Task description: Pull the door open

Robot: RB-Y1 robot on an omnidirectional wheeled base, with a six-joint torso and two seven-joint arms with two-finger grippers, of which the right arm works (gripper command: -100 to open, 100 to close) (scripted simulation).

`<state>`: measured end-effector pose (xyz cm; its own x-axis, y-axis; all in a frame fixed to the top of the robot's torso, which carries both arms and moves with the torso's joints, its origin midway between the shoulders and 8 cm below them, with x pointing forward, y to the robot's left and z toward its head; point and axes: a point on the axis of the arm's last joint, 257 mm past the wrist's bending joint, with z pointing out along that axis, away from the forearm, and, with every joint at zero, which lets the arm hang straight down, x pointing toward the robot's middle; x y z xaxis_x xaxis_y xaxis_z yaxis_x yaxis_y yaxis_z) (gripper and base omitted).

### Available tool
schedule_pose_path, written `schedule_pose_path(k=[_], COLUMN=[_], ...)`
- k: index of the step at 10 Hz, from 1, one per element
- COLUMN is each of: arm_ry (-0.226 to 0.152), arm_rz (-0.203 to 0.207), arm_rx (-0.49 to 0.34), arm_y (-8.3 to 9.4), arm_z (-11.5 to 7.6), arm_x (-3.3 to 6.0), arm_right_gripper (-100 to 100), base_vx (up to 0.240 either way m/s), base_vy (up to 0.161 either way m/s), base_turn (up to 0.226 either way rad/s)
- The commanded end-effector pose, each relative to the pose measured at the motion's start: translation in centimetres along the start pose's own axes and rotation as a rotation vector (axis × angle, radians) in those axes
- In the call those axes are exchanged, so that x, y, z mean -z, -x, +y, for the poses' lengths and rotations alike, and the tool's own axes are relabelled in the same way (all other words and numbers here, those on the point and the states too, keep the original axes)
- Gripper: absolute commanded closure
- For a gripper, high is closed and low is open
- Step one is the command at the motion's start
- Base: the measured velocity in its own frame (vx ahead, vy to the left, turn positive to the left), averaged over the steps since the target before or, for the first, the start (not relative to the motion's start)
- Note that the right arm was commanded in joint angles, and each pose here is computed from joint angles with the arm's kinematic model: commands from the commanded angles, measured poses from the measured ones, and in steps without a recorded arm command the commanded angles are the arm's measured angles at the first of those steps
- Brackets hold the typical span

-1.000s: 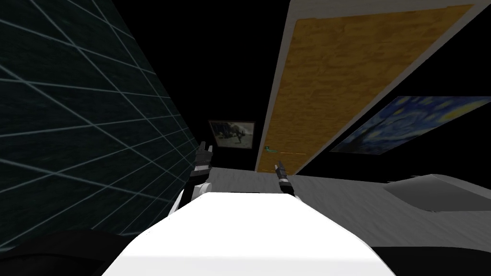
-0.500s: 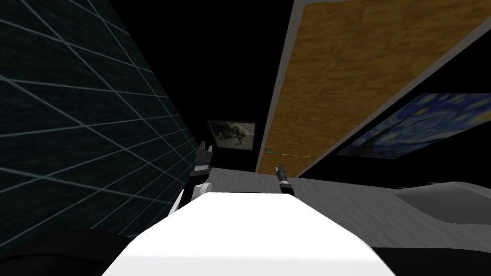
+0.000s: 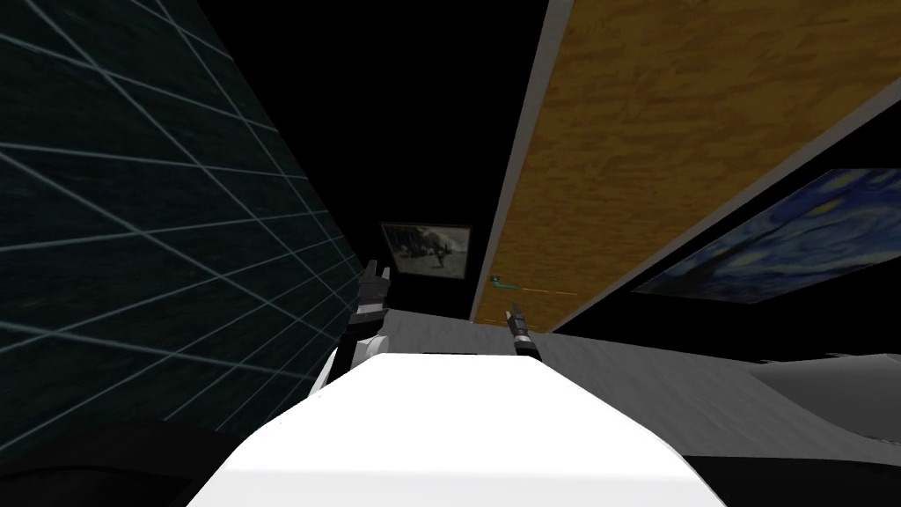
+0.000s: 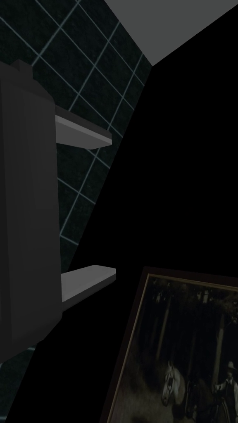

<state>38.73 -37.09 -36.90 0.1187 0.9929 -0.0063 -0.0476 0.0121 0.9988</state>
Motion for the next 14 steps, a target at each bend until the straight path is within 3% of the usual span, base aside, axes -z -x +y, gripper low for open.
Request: schedule_pose_path(k=[1, 5, 6, 11, 14], arm_ry=[-0.020, -0.044, -0.046, -0.049, -0.050], arm_rz=[-0.007, -0.015, -0.044, -0.128, -0.135], arm_rx=[-0.003, -0.005, -0.004, -0.002, -0.002], arm_y=[0.5, 1.0, 2.6, 7.2, 7.5], arm_z=[-1.0, -2.1, -2.2, -2.3, -2.3], arm_x=[0.44, 0.95, 1.03, 1.38, 1.40], arm_right_gripper=[-100, -100, -100, -100, -100], base_vx=[0.093, 0.090, 0.134, 0.178, 0.074], base_vy=[-0.038, -0.027, -0.003, -0.013, -0.016], base_turn=[0.055, 0.033, 0.203, 0.180, 0.055])
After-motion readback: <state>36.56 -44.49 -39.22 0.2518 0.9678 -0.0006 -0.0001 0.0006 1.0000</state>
